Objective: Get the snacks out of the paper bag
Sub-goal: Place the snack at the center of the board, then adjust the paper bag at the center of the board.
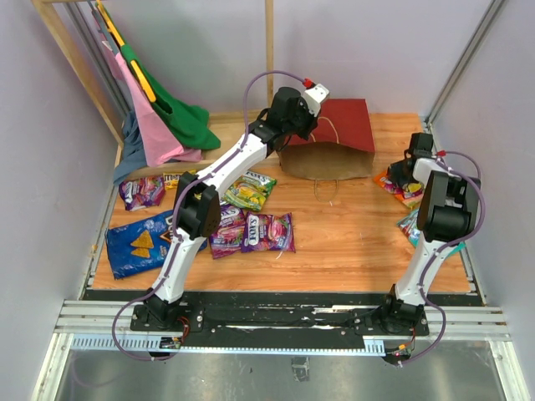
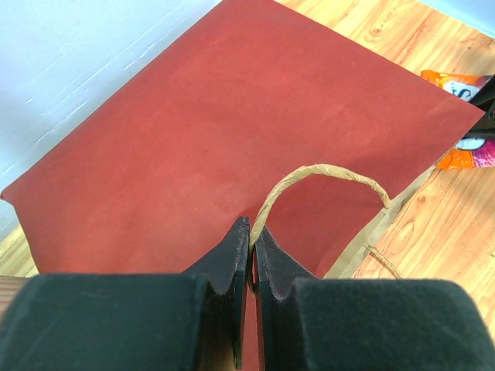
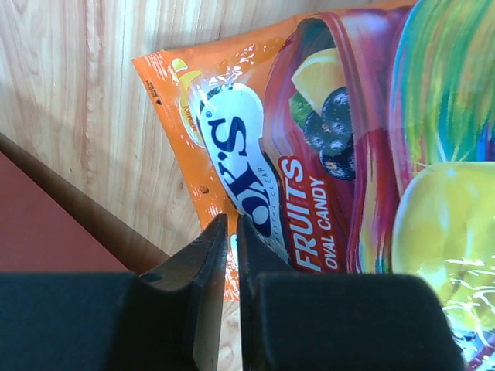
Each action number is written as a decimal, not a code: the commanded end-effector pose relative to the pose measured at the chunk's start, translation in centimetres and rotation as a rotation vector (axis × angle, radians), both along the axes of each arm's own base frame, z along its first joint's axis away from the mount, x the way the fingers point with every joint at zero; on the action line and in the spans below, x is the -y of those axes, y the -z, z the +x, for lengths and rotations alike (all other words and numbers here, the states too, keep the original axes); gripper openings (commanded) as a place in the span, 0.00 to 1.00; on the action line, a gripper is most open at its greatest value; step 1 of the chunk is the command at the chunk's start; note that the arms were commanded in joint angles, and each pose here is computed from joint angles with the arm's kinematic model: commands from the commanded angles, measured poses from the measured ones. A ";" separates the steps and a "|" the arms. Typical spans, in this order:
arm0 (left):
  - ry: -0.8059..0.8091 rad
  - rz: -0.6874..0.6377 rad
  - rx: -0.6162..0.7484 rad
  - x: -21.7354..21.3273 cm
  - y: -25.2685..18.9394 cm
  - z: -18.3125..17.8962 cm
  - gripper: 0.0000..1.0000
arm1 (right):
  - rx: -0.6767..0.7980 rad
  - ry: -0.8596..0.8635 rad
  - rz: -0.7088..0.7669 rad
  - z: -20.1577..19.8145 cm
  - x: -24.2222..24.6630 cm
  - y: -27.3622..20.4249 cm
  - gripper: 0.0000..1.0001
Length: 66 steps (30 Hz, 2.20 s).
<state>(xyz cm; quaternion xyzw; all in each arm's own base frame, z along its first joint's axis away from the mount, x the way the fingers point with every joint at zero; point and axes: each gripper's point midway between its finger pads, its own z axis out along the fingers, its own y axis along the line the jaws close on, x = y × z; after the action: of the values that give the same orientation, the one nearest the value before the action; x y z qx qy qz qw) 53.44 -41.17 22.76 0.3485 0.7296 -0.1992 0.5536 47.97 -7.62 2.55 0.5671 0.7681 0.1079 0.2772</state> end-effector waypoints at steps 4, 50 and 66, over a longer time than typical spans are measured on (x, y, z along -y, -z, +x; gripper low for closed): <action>-0.016 -0.001 0.043 -0.9 -1.4 0.7 0.11 | -0.085 0.158 -0.086 -1.4 2.6 0.9 0.11; -0.054 -0.209 0.176 -2.3 -15.5 -1.5 0.10 | 0.564 -0.732 -0.426 -11.5 -18.5 -9.5 0.72; -0.040 -0.259 0.227 -2.7 -19.2 -2.6 0.11 | 0.800 -0.769 -0.342 -12.1 -21.8 -12.1 0.71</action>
<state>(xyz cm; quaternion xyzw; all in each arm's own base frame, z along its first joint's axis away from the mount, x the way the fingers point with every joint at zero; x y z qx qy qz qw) 51.90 -39.69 35.83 0.2950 0.6779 -0.2280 0.6336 36.26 13.21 12.40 0.1102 0.7896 0.2506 0.5491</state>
